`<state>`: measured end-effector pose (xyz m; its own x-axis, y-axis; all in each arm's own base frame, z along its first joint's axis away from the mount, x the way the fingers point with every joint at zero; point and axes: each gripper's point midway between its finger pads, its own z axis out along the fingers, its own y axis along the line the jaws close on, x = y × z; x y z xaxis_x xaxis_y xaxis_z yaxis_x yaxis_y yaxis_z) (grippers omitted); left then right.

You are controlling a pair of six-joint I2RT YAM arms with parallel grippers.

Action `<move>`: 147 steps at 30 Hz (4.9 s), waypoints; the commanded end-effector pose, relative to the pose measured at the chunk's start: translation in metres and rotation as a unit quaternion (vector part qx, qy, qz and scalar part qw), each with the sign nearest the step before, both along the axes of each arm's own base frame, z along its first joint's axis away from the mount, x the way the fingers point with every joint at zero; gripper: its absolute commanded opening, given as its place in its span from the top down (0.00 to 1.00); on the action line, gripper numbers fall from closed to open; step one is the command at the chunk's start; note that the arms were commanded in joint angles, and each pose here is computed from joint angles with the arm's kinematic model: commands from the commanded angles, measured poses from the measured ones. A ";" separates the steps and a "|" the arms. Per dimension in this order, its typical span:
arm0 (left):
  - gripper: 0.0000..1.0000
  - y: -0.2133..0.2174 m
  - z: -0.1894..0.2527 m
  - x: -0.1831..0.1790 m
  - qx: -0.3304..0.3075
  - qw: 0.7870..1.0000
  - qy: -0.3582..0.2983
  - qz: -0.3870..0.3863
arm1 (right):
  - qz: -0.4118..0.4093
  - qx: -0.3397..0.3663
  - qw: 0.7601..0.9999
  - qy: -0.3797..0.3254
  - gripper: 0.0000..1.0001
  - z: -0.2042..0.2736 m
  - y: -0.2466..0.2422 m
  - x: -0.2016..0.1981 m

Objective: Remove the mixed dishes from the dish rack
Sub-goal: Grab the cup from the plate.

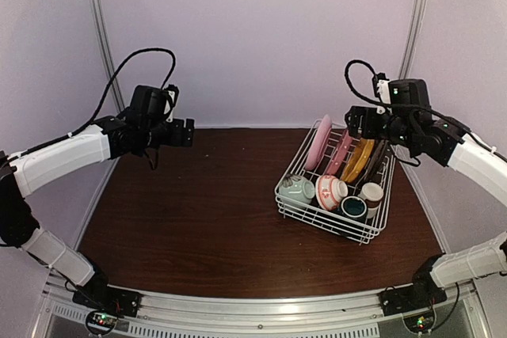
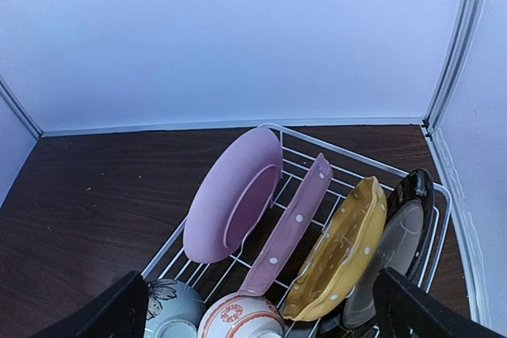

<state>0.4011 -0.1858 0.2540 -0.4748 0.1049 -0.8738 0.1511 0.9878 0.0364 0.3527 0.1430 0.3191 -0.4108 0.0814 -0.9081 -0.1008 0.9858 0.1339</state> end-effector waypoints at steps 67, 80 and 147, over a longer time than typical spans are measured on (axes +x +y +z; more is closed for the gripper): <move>0.02 0.030 0.017 0.007 -0.006 0.993 -0.023 0.114 | -0.308 0.092 0.894 0.311 0.34 -0.165 -0.121 0.042; 0.03 0.032 0.018 0.006 -0.004 0.993 -0.023 0.117 | -0.303 0.086 0.900 0.303 0.53 -0.159 -0.121 0.047; 0.03 0.034 0.012 0.010 -0.001 0.991 -0.016 0.134 | -0.315 0.065 0.930 0.179 1.00 -0.001 -0.126 0.053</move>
<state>0.4070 -0.1484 0.2547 -0.4799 -0.0009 -0.8773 -0.1086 0.9924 0.0584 0.3933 0.0071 0.2486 -0.6831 0.4715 -0.5577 0.5796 0.8147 -0.0212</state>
